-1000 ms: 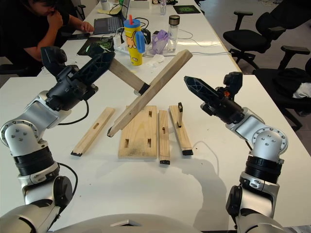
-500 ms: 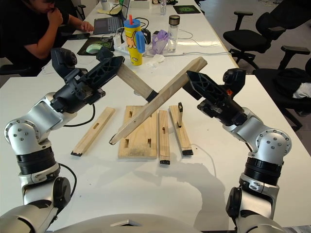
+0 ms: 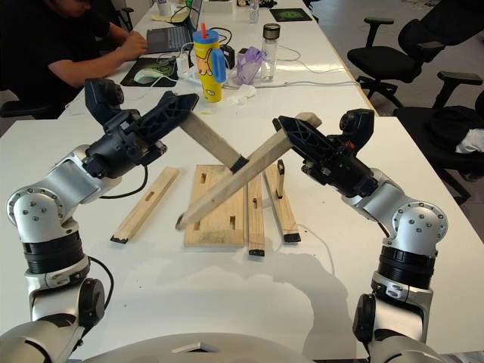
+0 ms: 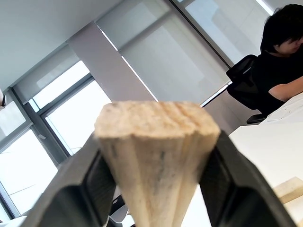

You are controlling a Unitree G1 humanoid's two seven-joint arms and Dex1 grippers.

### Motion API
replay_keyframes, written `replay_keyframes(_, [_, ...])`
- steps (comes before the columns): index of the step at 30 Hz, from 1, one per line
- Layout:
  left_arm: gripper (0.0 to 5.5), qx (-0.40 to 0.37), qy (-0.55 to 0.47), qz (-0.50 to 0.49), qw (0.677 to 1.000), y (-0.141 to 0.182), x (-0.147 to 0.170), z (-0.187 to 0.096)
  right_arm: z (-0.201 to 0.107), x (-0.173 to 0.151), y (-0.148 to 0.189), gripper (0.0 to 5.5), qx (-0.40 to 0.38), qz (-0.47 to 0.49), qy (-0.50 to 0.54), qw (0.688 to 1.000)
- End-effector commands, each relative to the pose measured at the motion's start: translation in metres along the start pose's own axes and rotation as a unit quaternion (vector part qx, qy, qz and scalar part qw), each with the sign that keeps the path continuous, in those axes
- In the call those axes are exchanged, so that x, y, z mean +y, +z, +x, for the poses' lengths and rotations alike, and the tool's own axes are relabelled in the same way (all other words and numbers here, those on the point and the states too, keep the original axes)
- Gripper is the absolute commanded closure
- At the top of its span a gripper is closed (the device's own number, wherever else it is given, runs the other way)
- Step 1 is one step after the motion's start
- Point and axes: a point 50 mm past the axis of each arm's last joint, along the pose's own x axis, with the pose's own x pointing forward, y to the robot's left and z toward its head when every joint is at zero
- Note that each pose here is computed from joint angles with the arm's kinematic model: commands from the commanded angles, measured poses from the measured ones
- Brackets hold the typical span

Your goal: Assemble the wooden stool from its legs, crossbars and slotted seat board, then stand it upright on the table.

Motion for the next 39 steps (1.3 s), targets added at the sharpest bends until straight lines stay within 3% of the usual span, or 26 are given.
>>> replay_keyframes(1, [3.72,-0.009,-0.001,-0.015,1.000,0.002,-0.001,-0.001,-0.001,0.000,0.002,3.38,0.001,-0.004,-0.001,1.000])
replay_keyframes(5, [3.20,-0.020,0.025,-0.007,0.999,0.005,0.004,-0.005,-0.001,-0.001,0.001,3.38,0.003,-0.002,-0.005,1.000])
replay_keyframes(11, [2.34,-0.158,0.115,0.053,0.979,0.067,0.019,-0.047,-0.016,0.001,-0.005,3.38,0.040,-0.021,-0.034,0.998])
replay_keyframes(15, [1.84,-0.154,0.152,0.080,0.973,0.077,0.024,-0.067,-0.026,0.005,-0.006,3.38,0.063,-0.049,-0.053,0.995])
replay_keyframes(17, [1.60,-0.092,0.179,0.105,0.974,0.062,0.029,-0.071,-0.028,0.008,-0.002,3.38,0.067,-0.072,-0.050,0.994])
replay_keyframes(20, [1.54,0.143,0.226,0.147,0.952,-0.011,0.045,-0.081,-0.013,0.017,0.004,3.38,0.095,-0.152,-0.027,0.983])
replay_keyframes(22, [1.54,0.257,0.220,0.150,0.929,-0.053,0.047,-0.093,-0.003,0.016,0.004,3.38,0.106,-0.191,-0.020,0.976])
replay_keyframes(29, [1.54,0.364,0.184,0.174,0.896,-0.088,0.045,-0.107,0.010,-0.001,0.002,3.38,0.149,-0.290,-0.022,0.945])
replay_keyframes(34, [1.54,0.402,0.147,0.244,0.870,-0.101,0.047,-0.095,0.008,-0.012,-0.007,3.38,0.186,-0.304,-0.017,0.934])
replay_keyframes(39, [1.54,0.447,0.117,0.334,0.822,-0.123,0.053,-0.086,0.005,-0.016,-0.007,3.38,0.196,-0.307,-0.017,0.931])
